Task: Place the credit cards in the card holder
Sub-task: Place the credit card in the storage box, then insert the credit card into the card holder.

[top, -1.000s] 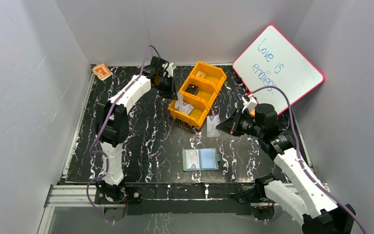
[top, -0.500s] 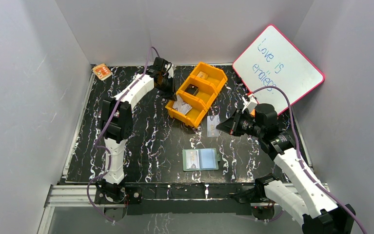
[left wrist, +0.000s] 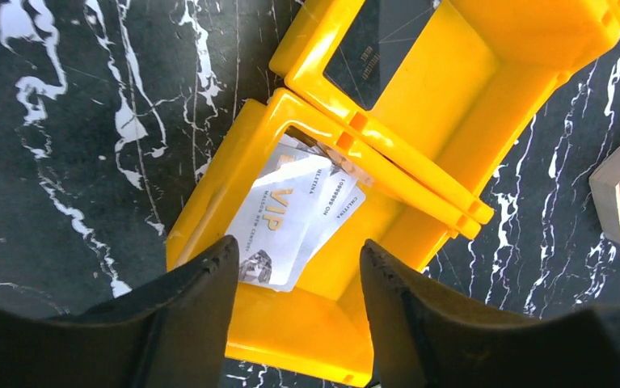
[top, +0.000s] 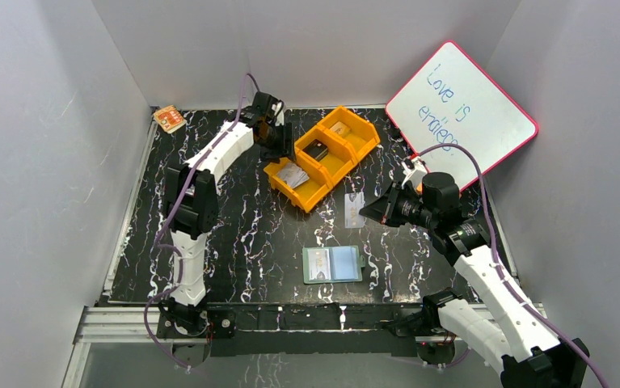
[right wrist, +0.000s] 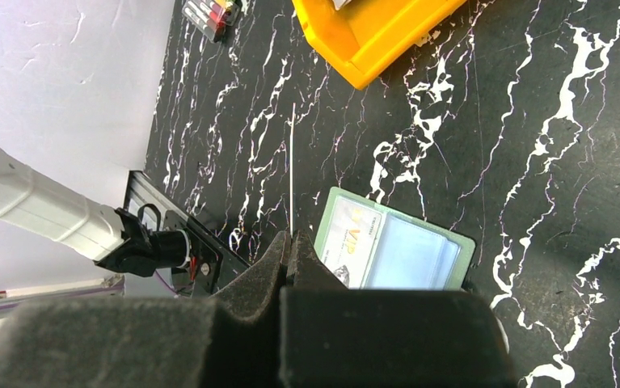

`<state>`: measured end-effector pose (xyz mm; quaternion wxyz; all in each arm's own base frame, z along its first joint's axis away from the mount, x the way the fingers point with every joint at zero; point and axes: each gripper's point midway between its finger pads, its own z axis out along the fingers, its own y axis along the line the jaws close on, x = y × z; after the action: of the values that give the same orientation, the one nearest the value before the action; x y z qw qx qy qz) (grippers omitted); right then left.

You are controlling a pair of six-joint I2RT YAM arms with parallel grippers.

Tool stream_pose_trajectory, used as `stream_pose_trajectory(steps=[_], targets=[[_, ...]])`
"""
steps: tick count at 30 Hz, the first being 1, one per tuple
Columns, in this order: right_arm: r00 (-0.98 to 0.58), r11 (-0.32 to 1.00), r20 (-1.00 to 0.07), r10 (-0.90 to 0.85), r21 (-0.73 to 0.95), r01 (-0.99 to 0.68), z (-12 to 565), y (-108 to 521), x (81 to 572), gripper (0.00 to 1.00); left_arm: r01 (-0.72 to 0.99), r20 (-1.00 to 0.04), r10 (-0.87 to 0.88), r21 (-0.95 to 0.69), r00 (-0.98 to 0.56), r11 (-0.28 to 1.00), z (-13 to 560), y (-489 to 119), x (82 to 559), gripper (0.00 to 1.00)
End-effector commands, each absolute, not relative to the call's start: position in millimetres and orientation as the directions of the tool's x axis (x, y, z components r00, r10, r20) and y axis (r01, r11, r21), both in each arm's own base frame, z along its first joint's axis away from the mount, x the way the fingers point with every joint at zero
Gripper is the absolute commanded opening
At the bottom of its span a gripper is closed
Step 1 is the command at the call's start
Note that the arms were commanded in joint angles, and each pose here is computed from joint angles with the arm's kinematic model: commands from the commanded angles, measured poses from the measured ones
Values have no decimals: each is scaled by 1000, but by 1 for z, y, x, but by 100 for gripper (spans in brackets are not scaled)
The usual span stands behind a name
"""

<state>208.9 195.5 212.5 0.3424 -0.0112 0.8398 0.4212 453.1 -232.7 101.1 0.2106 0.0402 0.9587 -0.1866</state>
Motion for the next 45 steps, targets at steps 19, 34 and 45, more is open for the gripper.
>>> stream_pose_trajectory(steps=[19, 34, 45], targets=[[-901, 653, -422, 102, 712, -260, 145, 205, 161, 0, 215, -600, -158, -502, -784, 838, 218, -246, 265, 83], [-920, 756, -344, 188, 648, -88, 105, 178, 134, 0, 344, -585, 47, -408, -810, 846, 128, -345, 160, 78], [-942, 793, -277, 188, 609, -20, 75, 168, 121, 0, 298, -557, 84, -305, -826, 904, 86, -364, 178, 74]])
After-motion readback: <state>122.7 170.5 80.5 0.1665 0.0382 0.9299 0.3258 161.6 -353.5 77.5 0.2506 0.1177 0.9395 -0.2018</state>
